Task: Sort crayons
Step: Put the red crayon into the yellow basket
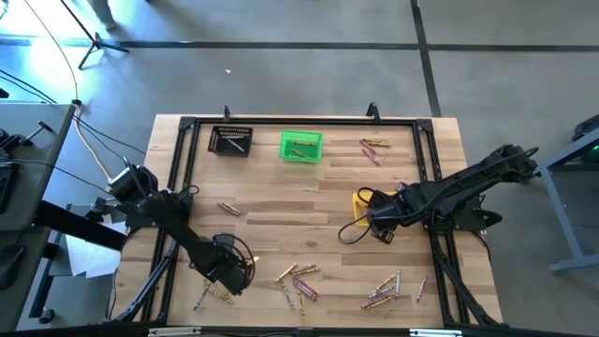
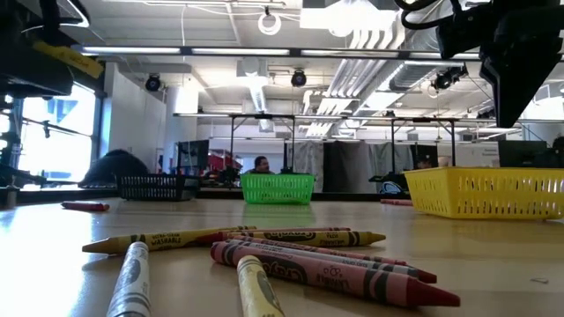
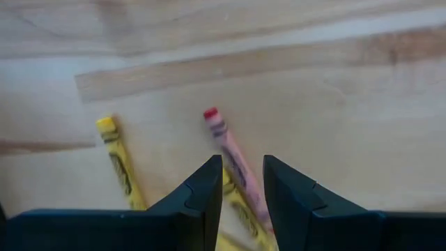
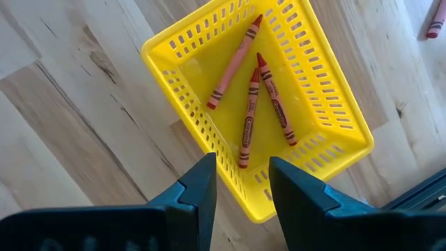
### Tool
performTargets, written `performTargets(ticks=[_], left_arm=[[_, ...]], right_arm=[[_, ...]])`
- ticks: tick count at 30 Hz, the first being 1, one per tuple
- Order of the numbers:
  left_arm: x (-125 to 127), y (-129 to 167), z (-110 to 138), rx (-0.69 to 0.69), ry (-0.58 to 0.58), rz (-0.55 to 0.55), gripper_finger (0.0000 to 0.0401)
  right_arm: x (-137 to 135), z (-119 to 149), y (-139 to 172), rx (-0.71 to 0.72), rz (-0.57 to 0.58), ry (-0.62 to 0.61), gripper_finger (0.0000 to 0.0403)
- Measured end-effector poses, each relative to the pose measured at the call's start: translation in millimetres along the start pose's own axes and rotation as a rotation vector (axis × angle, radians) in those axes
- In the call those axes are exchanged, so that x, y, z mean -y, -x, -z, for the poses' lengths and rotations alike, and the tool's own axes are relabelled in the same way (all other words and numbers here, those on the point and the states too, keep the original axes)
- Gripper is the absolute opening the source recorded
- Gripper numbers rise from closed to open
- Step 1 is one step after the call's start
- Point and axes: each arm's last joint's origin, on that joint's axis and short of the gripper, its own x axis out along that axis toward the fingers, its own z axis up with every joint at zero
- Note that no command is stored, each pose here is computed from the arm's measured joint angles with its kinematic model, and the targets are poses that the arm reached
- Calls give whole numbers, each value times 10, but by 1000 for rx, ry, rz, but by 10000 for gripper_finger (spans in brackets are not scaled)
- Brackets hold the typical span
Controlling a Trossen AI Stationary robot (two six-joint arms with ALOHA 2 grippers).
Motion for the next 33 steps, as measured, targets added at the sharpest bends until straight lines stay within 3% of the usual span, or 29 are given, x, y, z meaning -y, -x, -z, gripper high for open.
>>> performTargets(ticks=[18,25,33], left_arm=[[58,-218,41,25,29,-59,89],[79,-217,52,12,13,-35,10],[199,-161,-44,29,-53,36,3]], right_arm=[[7,10,0,-15,2,-7,119],[55,31,75,-3,-14,-42,119],[231,51,485,166,-123,-111,119]])
